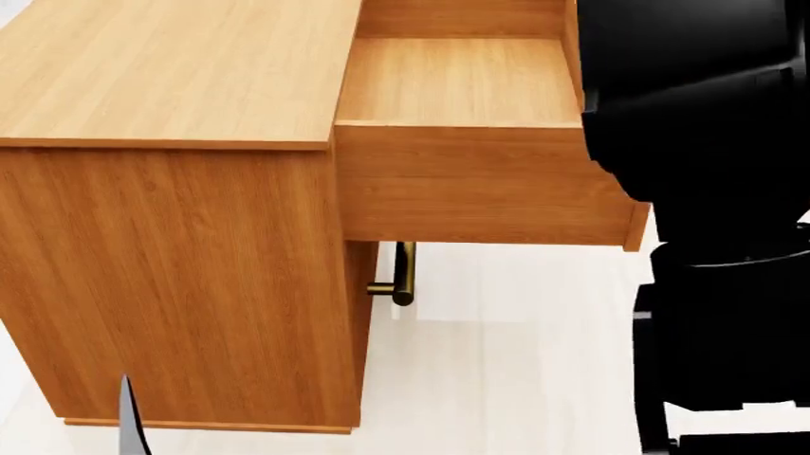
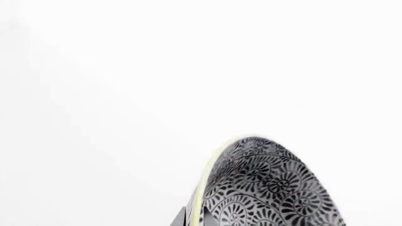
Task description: Put the bowl on top of the cabinet.
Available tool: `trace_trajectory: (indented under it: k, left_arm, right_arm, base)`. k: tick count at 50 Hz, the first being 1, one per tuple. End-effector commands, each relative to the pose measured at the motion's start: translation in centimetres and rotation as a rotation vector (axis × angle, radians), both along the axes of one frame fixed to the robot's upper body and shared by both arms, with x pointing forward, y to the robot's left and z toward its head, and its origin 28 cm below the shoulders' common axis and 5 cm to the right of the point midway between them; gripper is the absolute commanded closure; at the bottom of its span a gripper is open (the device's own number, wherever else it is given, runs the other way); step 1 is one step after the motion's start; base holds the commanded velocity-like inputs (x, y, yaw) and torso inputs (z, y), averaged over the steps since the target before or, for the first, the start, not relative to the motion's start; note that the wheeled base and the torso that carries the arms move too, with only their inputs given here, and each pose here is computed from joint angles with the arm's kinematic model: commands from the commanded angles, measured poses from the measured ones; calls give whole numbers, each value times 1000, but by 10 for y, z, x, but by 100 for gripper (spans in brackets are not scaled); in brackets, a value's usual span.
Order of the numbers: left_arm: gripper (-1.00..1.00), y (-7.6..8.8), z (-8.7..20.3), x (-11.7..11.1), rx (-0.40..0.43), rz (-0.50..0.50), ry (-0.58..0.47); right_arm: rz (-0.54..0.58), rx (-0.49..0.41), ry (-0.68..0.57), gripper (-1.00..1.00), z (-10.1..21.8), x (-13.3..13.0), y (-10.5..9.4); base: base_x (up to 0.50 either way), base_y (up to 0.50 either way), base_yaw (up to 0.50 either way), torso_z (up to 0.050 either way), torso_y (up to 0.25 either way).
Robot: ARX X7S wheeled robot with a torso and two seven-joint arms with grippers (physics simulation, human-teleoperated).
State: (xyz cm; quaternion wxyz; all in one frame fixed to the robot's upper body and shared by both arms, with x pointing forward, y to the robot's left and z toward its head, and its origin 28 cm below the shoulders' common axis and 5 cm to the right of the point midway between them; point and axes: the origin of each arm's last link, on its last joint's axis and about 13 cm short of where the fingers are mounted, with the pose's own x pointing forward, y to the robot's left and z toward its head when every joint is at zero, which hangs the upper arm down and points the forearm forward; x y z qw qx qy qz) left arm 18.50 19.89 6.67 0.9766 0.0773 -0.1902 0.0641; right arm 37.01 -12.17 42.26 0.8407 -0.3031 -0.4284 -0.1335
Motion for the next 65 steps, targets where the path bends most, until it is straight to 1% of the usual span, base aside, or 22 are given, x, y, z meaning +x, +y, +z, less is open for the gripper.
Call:
trace_trajectory:
  k: [1, 5, 8, 12, 15, 20, 22, 23, 24, 30, 34, 38, 41, 42, 44, 46, 48, 50, 52, 56, 60, 65]
  left_arm:
    - [-100, 1, 1, -2, -8, -18, -25]
    - [-100, 1, 1, -3, -8, -22, -25]
    - [-100, 1, 1, -3, -9, -22, -25]
    - [-100, 1, 1, -4, -10, -25, -25]
    - [-100, 1, 1, -4, -12, -25, -25]
    - [-100, 2, 2, -4, -14, -21, -23]
    - [-100, 2, 1, -3, -15, -21, -23]
    - [-100, 2, 2, -4, -17, -21, -23]
    - [-100, 2, 3, -4, -17, -21, -25]
    - [-100, 4, 5, -2, -30, -17, -26]
    - [-100, 4, 4, -4, -34, -19, -22]
    - [-100, 4, 7, -7, -36, -24, -29]
    - [-100, 1, 6, -9, -36, -43, -34]
    - [-100, 2, 6, -9, -31, -47, -37]
    - [-100, 4, 6, -7, -35, -45, -35]
    - [-100, 5, 5, -5, -38, -42, -31]
    - [-100, 5, 3, -5, -41, -40, -20]
    - [-100, 4, 3, -7, -42, -44, -16]
    - [-100, 3, 3, -8, -39, -49, -17]
    - [-100, 3, 1, -6, -36, -48, -7]
    - [-100, 2, 0, -6, -34, -50, -5]
    - [-100, 2, 0, -6, -32, -48, -4]
  right_arm:
    - [228, -87, -46, 100, 21, -24, 73]
    - [311, -104, 3, 100, 31, -40, 90]
    - [392, -178, 65, 100, 33, -56, 105]
    - [428, -257, 105, 100, 39, -68, 113]
    - [446, -295, 109, 100, 32, -72, 126]
    - [470, -239, 141, 100, 22, -70, 149]
    - [499, -165, 158, 100, 26, -72, 155]
    - [507, -88, 163, 100, 29, -70, 160]
    - [513, -54, 181, 100, 30, -68, 164]
    - [523, 87, 255, 100, 22, -52, 181]
    - [543, 129, 256, 100, 20, -46, 186]
    - [528, 130, 236, 100, 13, -33, 184]
    - [520, 173, 225, 100, 6, -24, 181]
    - [536, 226, 219, 100, 5, -24, 181]
    - [541, 238, 213, 100, 2, -24, 182]
    - [541, 266, 261, 100, -2, -23, 182]
    - [549, 227, 410, 100, -13, -21, 183]
    - [544, 100, 480, 100, -25, -20, 184]
    - [549, 97, 543, 100, -29, -20, 183]
    - [495, 24, 667, 100, -40, -12, 176]
    - [478, -5, 695, 100, -44, -9, 172]
    - [481, -173, 758, 100, -62, -13, 177]
  base:
    - [0, 0, 0, 0, 0]
    - [0, 0, 0, 0, 3]
    - [0, 0, 0, 0, 0]
    - [0, 0, 0, 0, 0]
    - [0, 0, 0, 0, 0]
    - [0, 0, 0, 0, 0]
    - [0, 0, 0, 0, 0]
    - [0, 0, 0, 0, 0]
    - [0, 0, 0, 0, 0]
    - [0, 0, 0, 0, 0]
    - [0, 0, 0, 0, 0]
    - [0, 0, 0, 0, 3]
    - [0, 0, 0, 0, 0]
    - [0, 0, 0, 0, 0]
    - [0, 0, 0, 0, 0]
    - [0, 0, 0, 0, 0]
    - [0, 0, 0, 0, 0]
    - [0, 0, 0, 0, 0]
    - [0, 0, 0, 0, 0]
    - [0, 0, 0, 0, 0]
    - [0, 0, 0, 0, 3]
    - [0, 0, 0, 0, 0]
